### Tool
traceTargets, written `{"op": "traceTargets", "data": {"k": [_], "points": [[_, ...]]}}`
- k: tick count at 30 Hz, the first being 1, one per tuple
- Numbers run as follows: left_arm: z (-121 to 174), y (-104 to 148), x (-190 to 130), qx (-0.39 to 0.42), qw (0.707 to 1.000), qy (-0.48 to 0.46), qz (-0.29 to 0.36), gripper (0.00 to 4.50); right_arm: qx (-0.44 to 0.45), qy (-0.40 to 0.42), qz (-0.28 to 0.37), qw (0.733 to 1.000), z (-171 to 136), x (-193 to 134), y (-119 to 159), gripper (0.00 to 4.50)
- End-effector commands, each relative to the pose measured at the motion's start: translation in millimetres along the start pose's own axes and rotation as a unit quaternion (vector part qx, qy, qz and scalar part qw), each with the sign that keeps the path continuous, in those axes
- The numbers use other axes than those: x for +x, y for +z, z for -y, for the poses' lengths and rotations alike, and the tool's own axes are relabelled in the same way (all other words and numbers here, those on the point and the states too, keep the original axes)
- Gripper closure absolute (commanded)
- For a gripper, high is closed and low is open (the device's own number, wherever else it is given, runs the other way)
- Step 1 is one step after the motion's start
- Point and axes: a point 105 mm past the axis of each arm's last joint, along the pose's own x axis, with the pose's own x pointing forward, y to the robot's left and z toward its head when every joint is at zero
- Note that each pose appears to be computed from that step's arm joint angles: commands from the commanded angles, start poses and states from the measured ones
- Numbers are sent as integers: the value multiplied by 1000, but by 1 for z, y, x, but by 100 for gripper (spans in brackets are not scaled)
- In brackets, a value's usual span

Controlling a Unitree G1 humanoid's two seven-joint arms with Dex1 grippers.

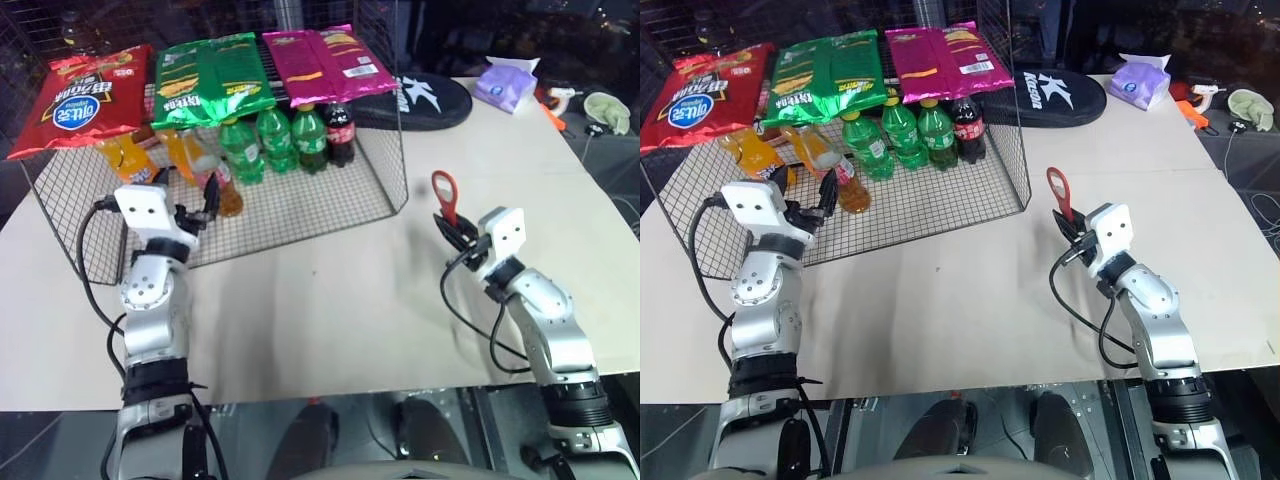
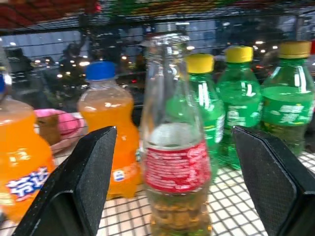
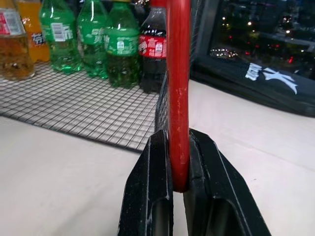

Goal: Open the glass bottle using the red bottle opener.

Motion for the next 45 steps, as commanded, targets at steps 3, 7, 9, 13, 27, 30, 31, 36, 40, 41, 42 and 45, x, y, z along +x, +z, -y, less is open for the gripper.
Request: {"op": "traceTargets", "data": {"k": [3, 7, 9, 13, 27, 30, 31, 36, 40, 41, 42, 45], "points": [[-9, -7, 13, 8, 1000, 6, -11, 67, -3, 4, 23, 1000, -3, 2, 10, 450], [-11, -16, 27, 17, 1000, -1, -21, 67, -3, 15, 13, 1000, -11, 0, 4, 450], [-9, -17, 33, 16, 1000, -9, -21, 67, -1, 15, 12, 1000, -13, -1, 3, 450], [-4, -21, 39, 11, 999, -22, -22, 67, 1, 14, 11, 1000, -14, -2, 3, 450], [-7, -21, 54, 13, 999, -18, -26, 67, 5, 21, 6, 1000, -23, -3, 0, 450], [-6, -22, 56, 10, 999, -24, -29, 67, 5, 20, 5, 1000, -22, -3, 0, 450], [-6, -22, 57, 9, 999, -25, -32, 67, 4, 19, 5, 1000, -22, -3, -1, 450], [-8, -24, 61, 6, 999, -24, -41, 67, 3, 19, 5, 1000, -22, -2, 0, 450], [-9, -22, 63, -6, 999, -24, -35, 89, 3, 18, 5, 1000, -22, -2, 0, 450], [-8, -22, 63, -6, 999, -23, -34, 118, 2, 19, 5, 1000, -23, -2, -1, 450], [-8, -22, 64, -7, 999, -23, -33, 154, 2, 19, 4, 1000, -23, -2, -1, 450], [-4, -24, 64, -2, 999, -32, -38, 178, 2, 21, 4, 1000, -23, -3, -1, 450]]}}
